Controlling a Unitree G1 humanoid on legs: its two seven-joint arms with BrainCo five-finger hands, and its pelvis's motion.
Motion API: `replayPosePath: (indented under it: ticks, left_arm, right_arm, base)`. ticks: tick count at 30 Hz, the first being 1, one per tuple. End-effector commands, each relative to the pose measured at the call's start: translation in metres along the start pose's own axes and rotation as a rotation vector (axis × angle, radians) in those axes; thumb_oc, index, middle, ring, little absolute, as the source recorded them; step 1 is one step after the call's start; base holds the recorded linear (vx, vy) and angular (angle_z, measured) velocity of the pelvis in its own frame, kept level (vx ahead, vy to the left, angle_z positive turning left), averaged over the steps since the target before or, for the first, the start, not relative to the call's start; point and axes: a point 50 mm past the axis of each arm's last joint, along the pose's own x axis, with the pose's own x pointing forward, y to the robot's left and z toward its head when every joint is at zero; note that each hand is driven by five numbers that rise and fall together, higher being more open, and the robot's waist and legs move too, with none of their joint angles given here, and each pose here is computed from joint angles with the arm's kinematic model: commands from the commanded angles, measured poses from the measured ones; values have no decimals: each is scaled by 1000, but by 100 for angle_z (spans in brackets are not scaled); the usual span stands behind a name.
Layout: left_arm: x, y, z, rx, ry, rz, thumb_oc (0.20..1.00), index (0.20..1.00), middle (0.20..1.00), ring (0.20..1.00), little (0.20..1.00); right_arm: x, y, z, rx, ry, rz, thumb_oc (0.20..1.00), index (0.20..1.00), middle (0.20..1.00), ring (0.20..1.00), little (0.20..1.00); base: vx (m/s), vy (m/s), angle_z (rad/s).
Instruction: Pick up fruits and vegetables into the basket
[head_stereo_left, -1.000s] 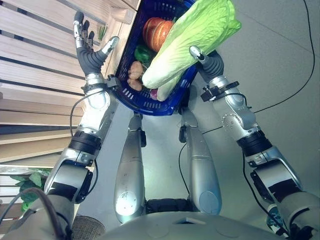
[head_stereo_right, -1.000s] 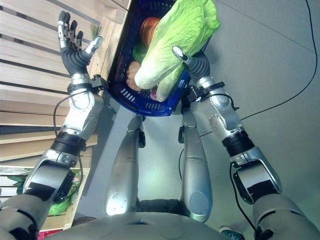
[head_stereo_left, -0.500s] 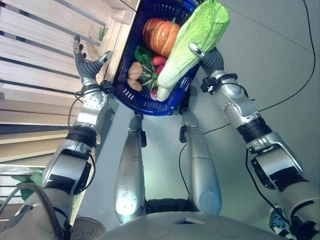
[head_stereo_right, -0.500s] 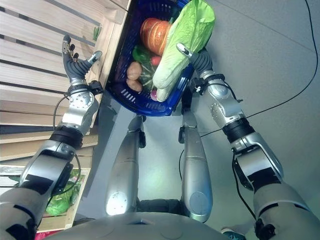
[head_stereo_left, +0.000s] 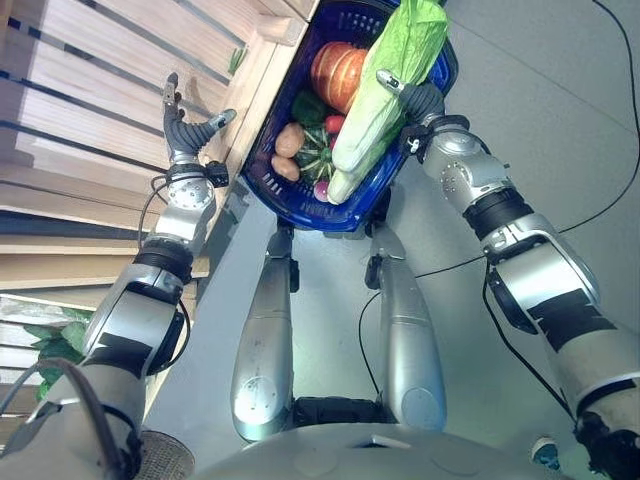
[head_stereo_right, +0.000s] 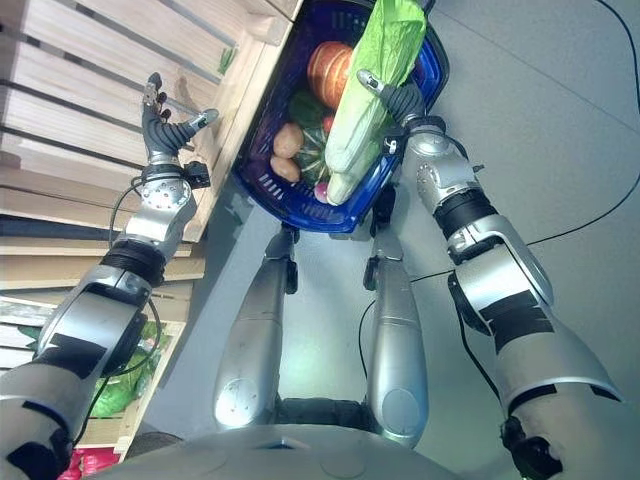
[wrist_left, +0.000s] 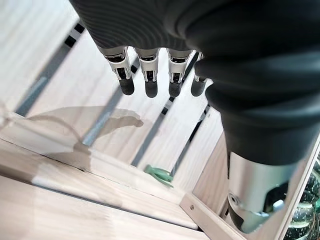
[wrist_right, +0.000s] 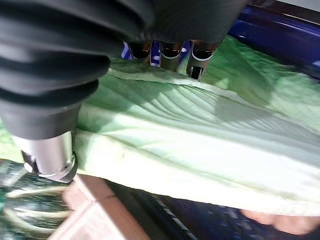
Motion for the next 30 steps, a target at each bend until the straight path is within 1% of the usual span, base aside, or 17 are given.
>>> replayPosePath:
  ticks: [1, 9, 10, 11, 12, 13, 18, 30]
  left_arm:
    - [0, -7, 6, -11, -58, -20, 1000, 1000, 1000, 1000, 1000]
    - [-4, -23, 10, -35, -80, -46, 1000, 1000, 1000, 1000, 1000]
    - [-4, -24, 11, -37, -82, -47, 1000, 1000, 1000, 1000, 1000]
    - [-5, -25, 11, -38, -84, -48, 1000, 1000, 1000, 1000, 1000]
    - [-5, -26, 12, -40, -85, -48, 1000, 1000, 1000, 1000, 1000]
    - [-5, -27, 12, -42, -86, -47, 1000, 1000, 1000, 1000, 1000]
    - [-8, -31, 12, -50, -87, -48, 1000, 1000, 1000, 1000, 1000]
    - [-13, -37, 9, -56, -84, -54, 1000, 1000, 1000, 1000, 1000]
  right_arm:
    - [3, -4, 2, -27, 27, 3, 200, 200, 200, 200, 200]
    - [5, -21, -15, -16, 150, -85, 200, 200, 200, 200, 200]
    - [4, -22, -17, -20, 164, -97, 313, 313, 313, 313, 313]
    - [4, -24, -19, -19, 183, -113, 561, 561, 561, 561, 561]
    - [3, -27, -21, -19, 197, -125, 937, 937, 937, 937, 937]
    - [3, -29, -22, -22, 207, -131, 1000, 1000, 1000, 1000, 1000]
    - [1, -38, -26, -25, 239, -176, 1000, 1000, 1000, 1000, 1000]
    - [0, -46, -28, -36, 251, -209, 1000, 1000, 1000, 1000, 1000]
  base:
    - [25, -2, 6]
    - [7, 4, 5]
    - [1, 4, 4]
    - [1, 8, 5]
    - [0, 12, 5]
    - [1, 17, 3]
    - [0, 0, 0]
    - [0, 0, 0]
